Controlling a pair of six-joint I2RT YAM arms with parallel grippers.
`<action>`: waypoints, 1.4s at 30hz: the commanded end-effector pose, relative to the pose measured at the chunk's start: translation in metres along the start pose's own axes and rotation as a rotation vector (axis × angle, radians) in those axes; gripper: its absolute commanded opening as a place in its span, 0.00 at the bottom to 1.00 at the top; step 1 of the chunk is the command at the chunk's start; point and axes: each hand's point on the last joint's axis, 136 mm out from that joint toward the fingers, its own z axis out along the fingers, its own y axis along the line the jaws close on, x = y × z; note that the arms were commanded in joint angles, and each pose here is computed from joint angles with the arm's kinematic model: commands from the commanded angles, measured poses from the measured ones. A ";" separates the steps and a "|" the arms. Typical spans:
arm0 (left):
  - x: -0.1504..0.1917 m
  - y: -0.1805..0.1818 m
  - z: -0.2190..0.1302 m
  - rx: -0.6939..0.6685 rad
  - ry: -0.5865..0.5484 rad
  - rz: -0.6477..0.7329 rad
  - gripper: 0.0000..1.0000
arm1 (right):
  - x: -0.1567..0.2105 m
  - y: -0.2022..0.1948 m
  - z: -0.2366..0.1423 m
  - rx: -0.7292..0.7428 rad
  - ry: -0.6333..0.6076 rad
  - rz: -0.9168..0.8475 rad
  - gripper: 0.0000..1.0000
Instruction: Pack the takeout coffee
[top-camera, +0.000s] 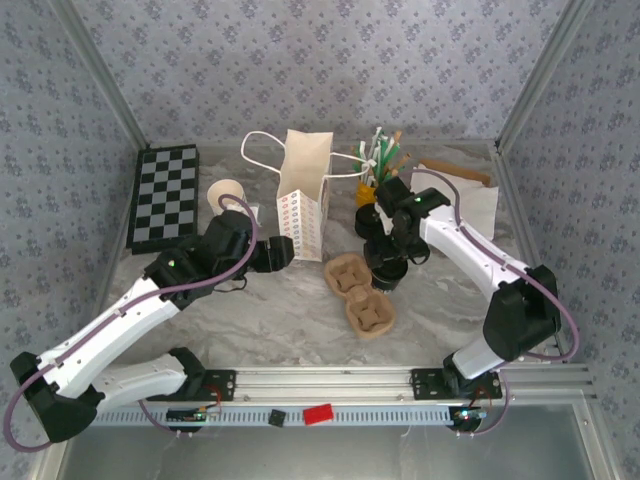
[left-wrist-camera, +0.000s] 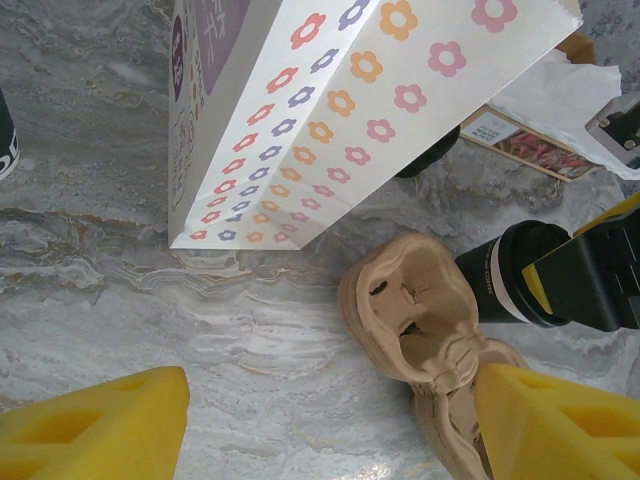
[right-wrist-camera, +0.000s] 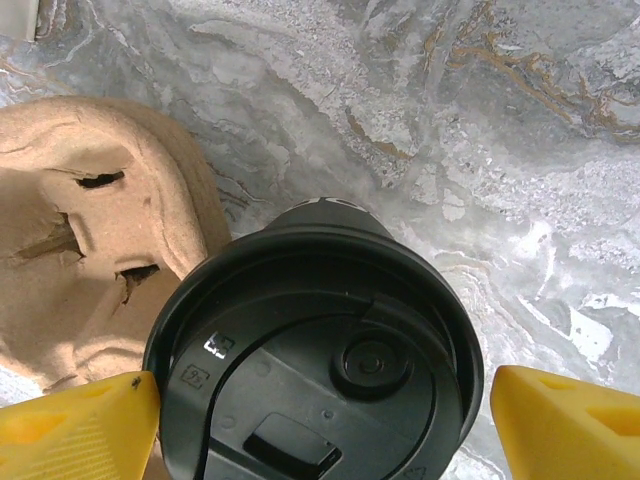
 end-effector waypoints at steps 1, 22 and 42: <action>-0.004 0.003 -0.004 -0.011 -0.018 0.015 0.76 | 0.005 0.001 0.008 0.002 0.035 -0.023 0.85; -0.004 0.006 0.001 -0.027 -0.009 0.022 0.76 | 0.046 -0.006 0.041 0.069 0.175 -0.028 0.84; -0.003 0.007 0.006 -0.033 0.006 0.020 0.76 | 0.066 -0.018 0.057 0.174 0.245 -0.014 0.83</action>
